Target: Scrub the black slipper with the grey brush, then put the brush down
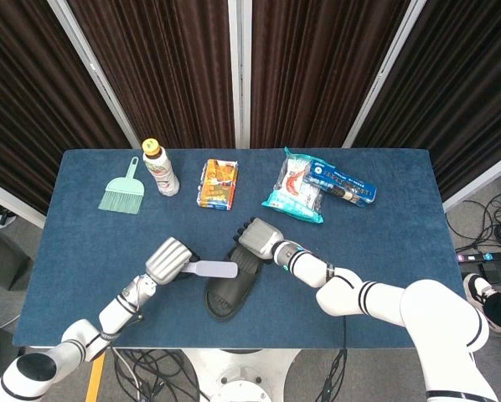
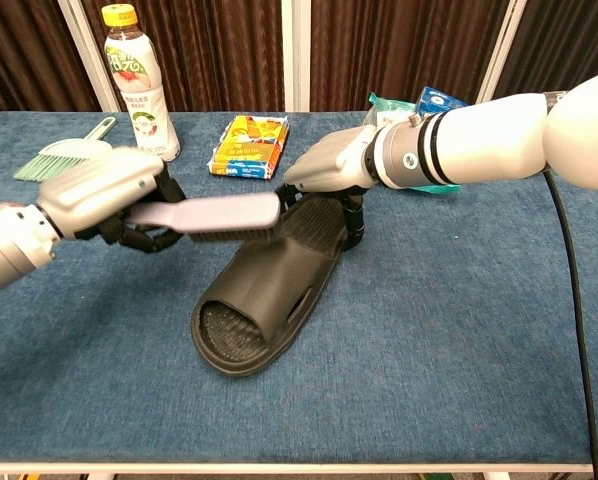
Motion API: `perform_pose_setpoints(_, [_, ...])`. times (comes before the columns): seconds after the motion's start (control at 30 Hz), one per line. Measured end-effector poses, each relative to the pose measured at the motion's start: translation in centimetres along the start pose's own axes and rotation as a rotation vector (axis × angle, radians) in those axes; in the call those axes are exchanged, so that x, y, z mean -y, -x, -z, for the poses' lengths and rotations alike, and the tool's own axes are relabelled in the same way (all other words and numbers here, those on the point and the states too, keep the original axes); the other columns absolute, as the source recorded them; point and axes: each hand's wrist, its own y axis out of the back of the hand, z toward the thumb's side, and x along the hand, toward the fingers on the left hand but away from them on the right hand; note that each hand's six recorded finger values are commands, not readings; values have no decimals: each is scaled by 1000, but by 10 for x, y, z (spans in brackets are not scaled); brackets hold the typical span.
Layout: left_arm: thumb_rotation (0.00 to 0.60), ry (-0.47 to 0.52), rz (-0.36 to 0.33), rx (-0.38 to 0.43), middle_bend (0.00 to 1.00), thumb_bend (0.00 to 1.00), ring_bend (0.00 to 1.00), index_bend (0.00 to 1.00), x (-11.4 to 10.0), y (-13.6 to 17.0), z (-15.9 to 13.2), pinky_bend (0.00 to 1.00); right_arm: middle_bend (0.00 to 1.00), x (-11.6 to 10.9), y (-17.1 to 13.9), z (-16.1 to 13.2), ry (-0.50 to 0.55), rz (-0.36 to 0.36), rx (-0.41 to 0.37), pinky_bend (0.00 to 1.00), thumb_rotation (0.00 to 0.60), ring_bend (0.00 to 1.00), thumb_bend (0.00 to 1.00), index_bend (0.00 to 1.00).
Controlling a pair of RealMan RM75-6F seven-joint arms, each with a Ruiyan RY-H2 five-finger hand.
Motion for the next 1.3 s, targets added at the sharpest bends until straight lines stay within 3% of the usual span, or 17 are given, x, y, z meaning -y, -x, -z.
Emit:
perform_pose_setpoints(0.37, [600,-44,127,108,1000,554,1000,1000,30,17,-21,1000,406,0,2,-1,8,-1,1,220,600,191,214,522])
perform_pose_setpoints(0.6, [600,9,42,141,1000,554,1000,1000,11,24,-33,1000,406,1,1,-1,4,-3,-1,220,600,191,214,523])
perform_pose_setpoints(0.73, [600,49,-18,72,1000,553,1000,1000,-4,15,-22,1000,406,2,0,-1,3,-3,-2,220,600,191,214,522])
perform_pose_setpoints(0.83, [600,67,-23,21,1000,554,1000,1000,-7,6,-11,1000,406,2,0,-1,2,-4,0,220,600,191,213,522])
perform_pose_setpoints(1.07, [600,15,62,-29,1000,554,1000,1000,12,-7,2,1000,407,1,0,0,3,-5,2,220,600,191,214,523])
perform_pose_setpoints(1.3, [600,-22,135,45,1000,553,1000,1000,30,7,-11,1000,406,2,1,1,6,-5,6,220,600,191,213,522])
